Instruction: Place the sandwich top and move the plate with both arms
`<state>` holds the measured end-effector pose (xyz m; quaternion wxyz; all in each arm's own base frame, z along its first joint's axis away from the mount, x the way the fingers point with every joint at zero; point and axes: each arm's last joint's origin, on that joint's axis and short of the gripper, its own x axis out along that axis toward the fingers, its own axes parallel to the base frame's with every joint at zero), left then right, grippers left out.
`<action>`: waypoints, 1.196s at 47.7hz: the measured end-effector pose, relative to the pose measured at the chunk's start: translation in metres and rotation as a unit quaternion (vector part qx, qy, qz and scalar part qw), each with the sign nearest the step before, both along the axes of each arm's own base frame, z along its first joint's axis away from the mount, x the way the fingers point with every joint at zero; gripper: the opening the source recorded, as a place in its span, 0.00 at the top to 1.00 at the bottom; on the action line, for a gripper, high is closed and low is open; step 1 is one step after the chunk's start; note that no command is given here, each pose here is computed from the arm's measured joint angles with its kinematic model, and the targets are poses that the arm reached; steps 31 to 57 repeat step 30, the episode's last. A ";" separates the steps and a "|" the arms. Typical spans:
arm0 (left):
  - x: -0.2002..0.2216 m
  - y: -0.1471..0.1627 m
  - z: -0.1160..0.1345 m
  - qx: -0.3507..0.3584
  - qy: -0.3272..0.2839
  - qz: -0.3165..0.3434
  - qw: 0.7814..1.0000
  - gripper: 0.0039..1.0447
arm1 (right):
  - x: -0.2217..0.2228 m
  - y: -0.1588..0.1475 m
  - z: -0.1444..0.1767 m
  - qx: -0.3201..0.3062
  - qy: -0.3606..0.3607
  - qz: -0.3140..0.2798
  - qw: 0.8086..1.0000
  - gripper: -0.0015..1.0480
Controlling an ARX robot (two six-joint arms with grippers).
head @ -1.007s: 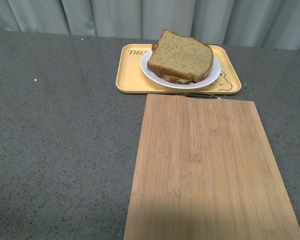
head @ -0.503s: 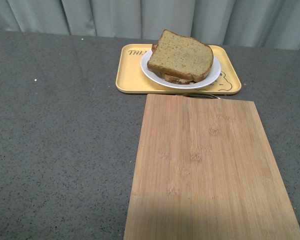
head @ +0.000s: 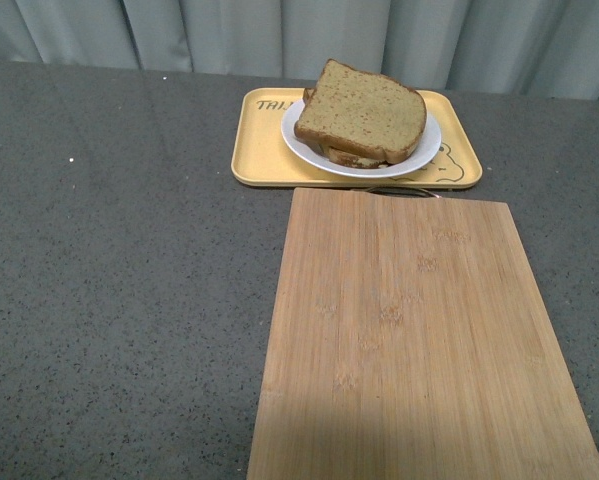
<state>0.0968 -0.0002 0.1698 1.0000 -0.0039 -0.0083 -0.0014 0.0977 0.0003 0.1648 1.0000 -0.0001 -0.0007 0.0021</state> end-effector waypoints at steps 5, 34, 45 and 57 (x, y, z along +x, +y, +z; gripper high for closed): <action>0.000 0.000 0.000 0.000 0.000 0.000 1.000 0.36 | 0.000 0.000 0.000 0.000 0.000 0.000 1.000 0.09; 0.000 0.000 0.000 0.000 0.000 0.000 1.000 0.06 | 0.000 0.000 0.000 0.000 0.000 0.000 1.000 0.09; 0.000 0.000 0.000 0.000 0.000 0.000 1.000 0.06 | 0.000 0.000 0.000 0.000 0.000 0.000 1.000 0.09; 0.000 0.000 0.000 0.000 0.000 0.000 1.000 0.06 | 0.000 0.000 0.000 0.000 0.000 0.000 1.000 0.09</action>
